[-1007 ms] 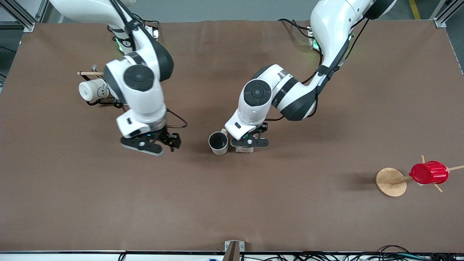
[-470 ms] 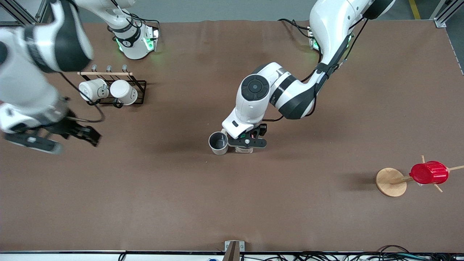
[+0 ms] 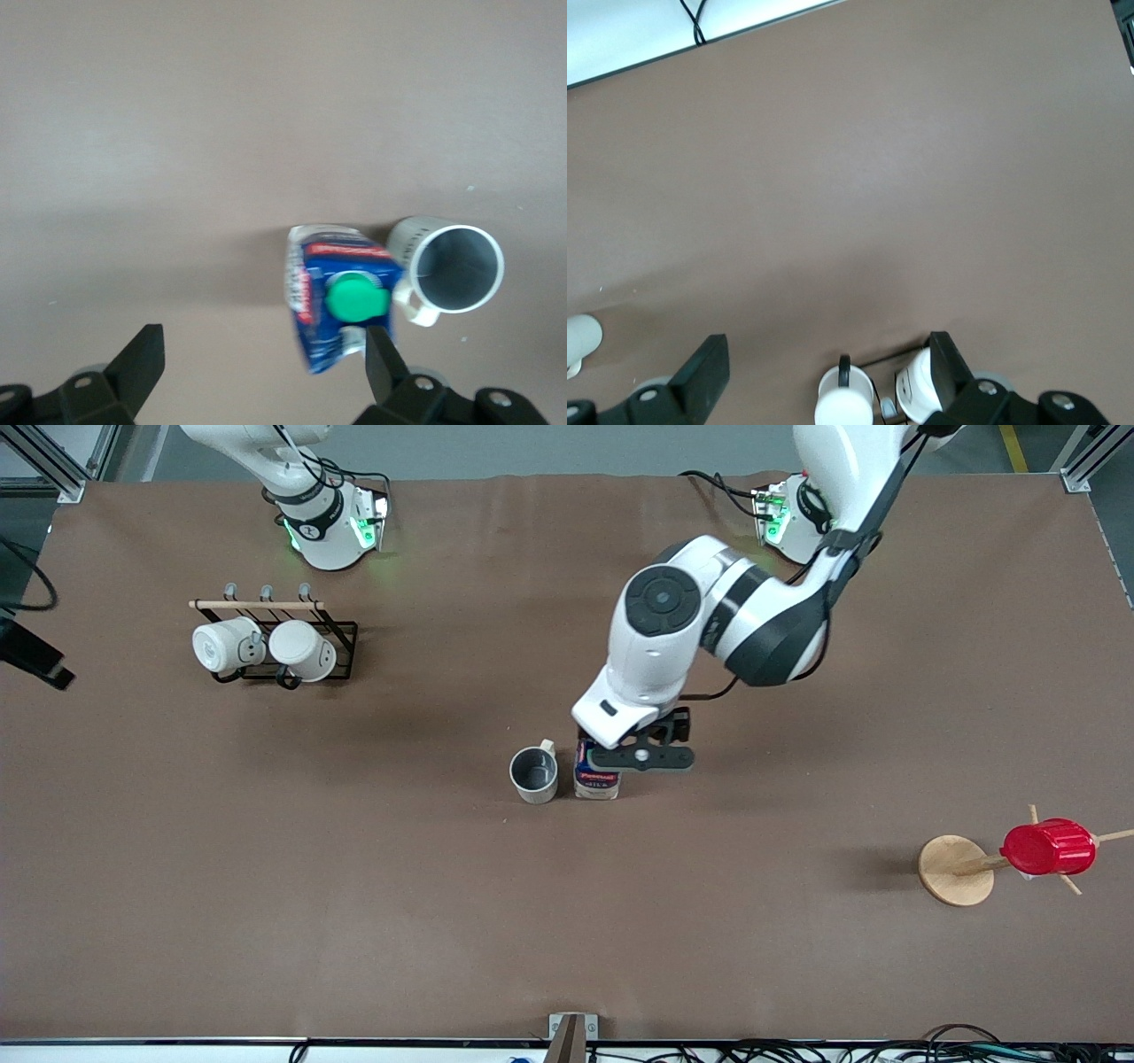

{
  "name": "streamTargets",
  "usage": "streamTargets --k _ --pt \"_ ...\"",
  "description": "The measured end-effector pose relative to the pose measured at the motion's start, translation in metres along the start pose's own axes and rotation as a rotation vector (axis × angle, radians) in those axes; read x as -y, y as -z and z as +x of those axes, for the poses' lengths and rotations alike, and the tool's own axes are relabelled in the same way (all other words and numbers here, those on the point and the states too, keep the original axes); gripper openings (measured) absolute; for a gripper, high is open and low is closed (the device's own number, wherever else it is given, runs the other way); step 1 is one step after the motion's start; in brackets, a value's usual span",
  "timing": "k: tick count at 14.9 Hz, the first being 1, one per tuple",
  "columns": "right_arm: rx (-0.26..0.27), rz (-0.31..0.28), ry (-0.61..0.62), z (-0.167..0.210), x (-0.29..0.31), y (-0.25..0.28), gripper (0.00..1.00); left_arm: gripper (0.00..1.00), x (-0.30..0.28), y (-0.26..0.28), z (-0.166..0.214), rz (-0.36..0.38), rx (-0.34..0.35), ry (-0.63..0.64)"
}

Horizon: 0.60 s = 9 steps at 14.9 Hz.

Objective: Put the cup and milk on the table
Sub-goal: 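Lower the milk carton beside the mug and open the left gripper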

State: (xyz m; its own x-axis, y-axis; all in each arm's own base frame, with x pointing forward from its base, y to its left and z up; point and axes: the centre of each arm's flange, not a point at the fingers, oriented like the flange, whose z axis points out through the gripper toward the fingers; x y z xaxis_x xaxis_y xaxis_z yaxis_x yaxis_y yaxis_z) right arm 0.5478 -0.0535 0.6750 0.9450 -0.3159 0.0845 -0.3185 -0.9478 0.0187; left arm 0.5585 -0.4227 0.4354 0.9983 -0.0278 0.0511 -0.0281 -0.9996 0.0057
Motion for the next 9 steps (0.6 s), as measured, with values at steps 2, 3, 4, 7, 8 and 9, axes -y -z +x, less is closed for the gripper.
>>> streamTargets --k 2,3,4,7,8,9 --pt "0.047 -0.003 0.003 -0.004 -0.007 -0.004 1.0 1.0 0.029 0.018 0.0 0.009 -0.012 -0.017" --pt "0.054 -0.002 0.006 -0.003 -0.009 -0.009 1.0 1.0 0.044 0.028 0.0 0.003 -0.014 -0.025" --pt "0.052 -0.001 0.016 -0.001 -0.011 -0.013 1.0 1.0 0.06 0.039 0.0 -0.011 -0.012 -0.034" --pt "0.048 0.002 0.058 0.003 -0.015 -0.018 1.0 1.0 0.112 0.074 -0.002 -0.048 -0.021 -0.047" --pt "0.047 0.002 0.062 0.003 -0.016 -0.018 1.0 1.0 0.127 0.086 -0.005 -0.057 -0.027 -0.051" --pt "0.047 0.003 0.064 0.003 -0.017 -0.018 1.0 1.0 0.141 0.097 -0.007 -0.066 -0.027 -0.057"
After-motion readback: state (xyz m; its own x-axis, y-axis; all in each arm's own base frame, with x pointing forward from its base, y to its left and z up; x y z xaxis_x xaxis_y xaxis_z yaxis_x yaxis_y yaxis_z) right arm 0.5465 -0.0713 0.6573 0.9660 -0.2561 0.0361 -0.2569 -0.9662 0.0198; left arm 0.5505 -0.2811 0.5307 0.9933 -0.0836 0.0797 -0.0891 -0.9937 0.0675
